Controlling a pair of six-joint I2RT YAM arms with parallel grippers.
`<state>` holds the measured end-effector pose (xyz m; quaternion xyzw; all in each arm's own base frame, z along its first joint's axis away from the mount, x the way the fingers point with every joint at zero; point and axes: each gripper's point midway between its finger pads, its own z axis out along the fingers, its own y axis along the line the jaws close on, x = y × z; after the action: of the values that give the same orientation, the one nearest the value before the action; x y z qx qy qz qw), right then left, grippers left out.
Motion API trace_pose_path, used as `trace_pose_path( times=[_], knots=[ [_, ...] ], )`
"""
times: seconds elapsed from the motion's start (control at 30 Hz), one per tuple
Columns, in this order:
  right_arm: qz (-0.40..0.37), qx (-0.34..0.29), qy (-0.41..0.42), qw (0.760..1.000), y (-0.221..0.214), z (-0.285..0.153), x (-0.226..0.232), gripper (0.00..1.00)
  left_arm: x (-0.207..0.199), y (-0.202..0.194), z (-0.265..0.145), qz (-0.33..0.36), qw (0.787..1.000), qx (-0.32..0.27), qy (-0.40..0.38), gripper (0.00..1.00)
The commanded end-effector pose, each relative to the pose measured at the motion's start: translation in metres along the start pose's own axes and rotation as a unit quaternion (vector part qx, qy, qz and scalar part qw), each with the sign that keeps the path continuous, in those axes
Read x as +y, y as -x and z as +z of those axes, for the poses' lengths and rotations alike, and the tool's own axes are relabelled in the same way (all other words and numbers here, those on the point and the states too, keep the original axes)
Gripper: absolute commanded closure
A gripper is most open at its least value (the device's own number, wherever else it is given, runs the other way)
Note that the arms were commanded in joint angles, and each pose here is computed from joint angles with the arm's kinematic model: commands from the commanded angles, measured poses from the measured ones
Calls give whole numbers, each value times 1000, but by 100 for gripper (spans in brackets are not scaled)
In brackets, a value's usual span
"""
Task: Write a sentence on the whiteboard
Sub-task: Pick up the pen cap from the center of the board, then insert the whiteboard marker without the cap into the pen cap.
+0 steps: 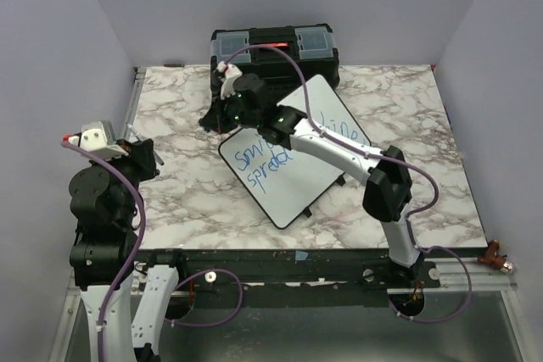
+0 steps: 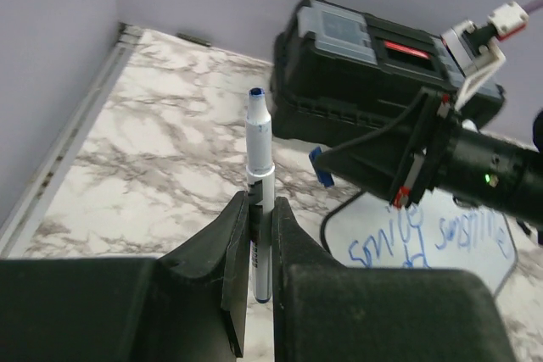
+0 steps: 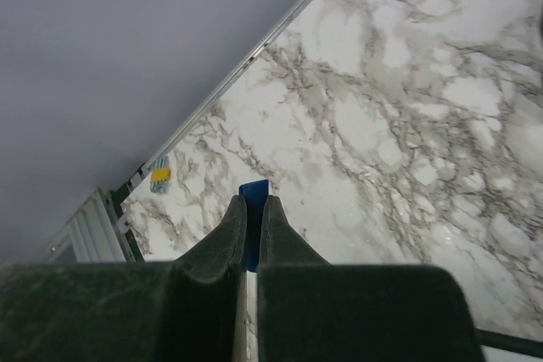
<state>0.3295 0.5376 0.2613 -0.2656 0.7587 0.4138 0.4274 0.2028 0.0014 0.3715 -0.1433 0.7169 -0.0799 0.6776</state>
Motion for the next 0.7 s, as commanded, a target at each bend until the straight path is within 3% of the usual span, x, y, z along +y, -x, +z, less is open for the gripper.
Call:
trace_pose_path(
  times=[0.0,0.23,0.37,0.67],
  knots=[
    [41,-55,30,997,48,-40,-6,99,-54,7,-5,26,988,4,-153,100],
    [66,-130,28,989,88,-106,-29,99,-103,-4,-3,18,953,43,-298,100],
    [81,-178,42,980,110,-145,-36,99,-128,-12,-10,8,921,64,-383,100],
    [80,-266,147,950,137,-215,-12,99,-165,-36,-9,-9,875,119,-469,100]
  ],
)
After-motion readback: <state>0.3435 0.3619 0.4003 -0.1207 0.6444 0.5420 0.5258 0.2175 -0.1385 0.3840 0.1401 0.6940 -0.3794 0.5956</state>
